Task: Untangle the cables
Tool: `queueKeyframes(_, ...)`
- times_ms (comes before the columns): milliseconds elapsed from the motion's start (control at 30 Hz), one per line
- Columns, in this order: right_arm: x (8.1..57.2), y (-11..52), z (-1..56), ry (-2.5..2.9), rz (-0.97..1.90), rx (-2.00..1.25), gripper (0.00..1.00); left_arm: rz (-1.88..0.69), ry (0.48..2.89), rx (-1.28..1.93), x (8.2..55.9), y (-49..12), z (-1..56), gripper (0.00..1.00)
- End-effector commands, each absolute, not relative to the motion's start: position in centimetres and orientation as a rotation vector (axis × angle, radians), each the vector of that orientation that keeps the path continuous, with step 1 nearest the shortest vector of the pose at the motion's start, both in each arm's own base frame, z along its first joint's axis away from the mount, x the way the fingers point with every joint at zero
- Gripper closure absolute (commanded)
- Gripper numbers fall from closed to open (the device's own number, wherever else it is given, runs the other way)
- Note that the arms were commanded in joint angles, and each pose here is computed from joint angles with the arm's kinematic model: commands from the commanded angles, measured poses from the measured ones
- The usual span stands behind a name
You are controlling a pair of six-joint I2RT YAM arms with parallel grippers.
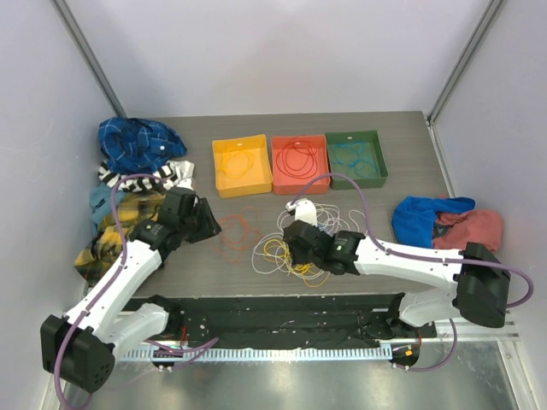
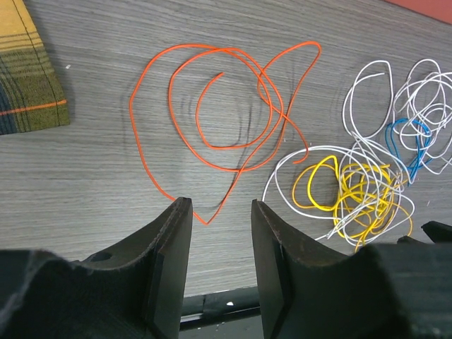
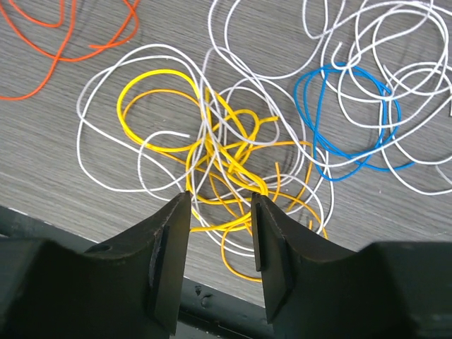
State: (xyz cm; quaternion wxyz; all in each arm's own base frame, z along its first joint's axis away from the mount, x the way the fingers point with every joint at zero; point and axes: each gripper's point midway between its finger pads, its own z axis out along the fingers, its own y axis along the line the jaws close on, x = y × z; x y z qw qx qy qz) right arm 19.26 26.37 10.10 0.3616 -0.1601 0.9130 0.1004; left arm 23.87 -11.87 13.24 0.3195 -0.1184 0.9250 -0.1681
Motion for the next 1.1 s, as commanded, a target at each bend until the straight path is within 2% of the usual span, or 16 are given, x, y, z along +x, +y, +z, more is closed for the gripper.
queueKeyframes(0, 19.8, 25.5, 9.8, 2.336, 0.216, -0.318, 0.54, -0.470, 2.411, -0.309, 24.5, -12.4, 13.5, 0.57)
queueKeyframes(267, 20.5, 25.4, 5.5, 2.387, 0.101, -0.356, 0.60, -0.474, 2.407, -0.312, 24.3, -12.4, 13.7, 0.57)
queueKeyframes(367, 21.1, 25.1, 4.7, 2.401, 0.079, -0.334, 0.69, -0.476, 2.406, -0.318, 24.3, -12.4, 13.6, 0.57)
queueKeyframes(400, 21.3, 25.1, 5.0, 2.389, 0.079, -0.333, 0.79, -0.477, 2.408, -0.319, 24.3, -12.4, 13.5, 0.57)
queueKeyframes(433, 21.6, 24.9, 5.4, 2.373, 0.070, -0.325, 0.83, -0.511, 2.411, -0.306, 24.1, -12.9, 13.7, 0.57)
queueKeyframes(467, 21.8, 25.1, 6.8, 2.343, 0.095, -0.308, 0.94, -0.517, 2.411, -0.304, 24.2, -13.0, 13.7, 0.57)
queueKeyframes(500, 22.1, 24.9, 7.8, 2.318, 0.096, -0.307, 0.99, -0.526, 2.405, -0.302, 24.2, -13.1, 13.9, 0.57)
queueKeyframes(633, 23.1, 25.0, 17.1, 2.136, 0.204, -0.262, 0.99, -0.556, 2.377, -0.285, 24.6, -13.5, 14.8, 0.58)
queueKeyframes(767, 23.6, 24.8, 31.3, 1.896, 0.359, -0.208, 0.99, -0.572, 2.355, -0.279, 25.1, -13.8, 15.4, 0.58)
queueKeyframes(867, 23.2, 24.5, 36.9, 1.818, 0.430, -0.199, 0.99, -0.584, 2.349, -0.281, 25.2, -14.0, 15.7, 0.58)
queueKeyframes(1067, 22.5, 20.9, 37.7, 1.781, 0.425, -0.081, 0.99, -0.592, 2.331, -0.287, 25.0, -13.8, 16.0, 0.58)
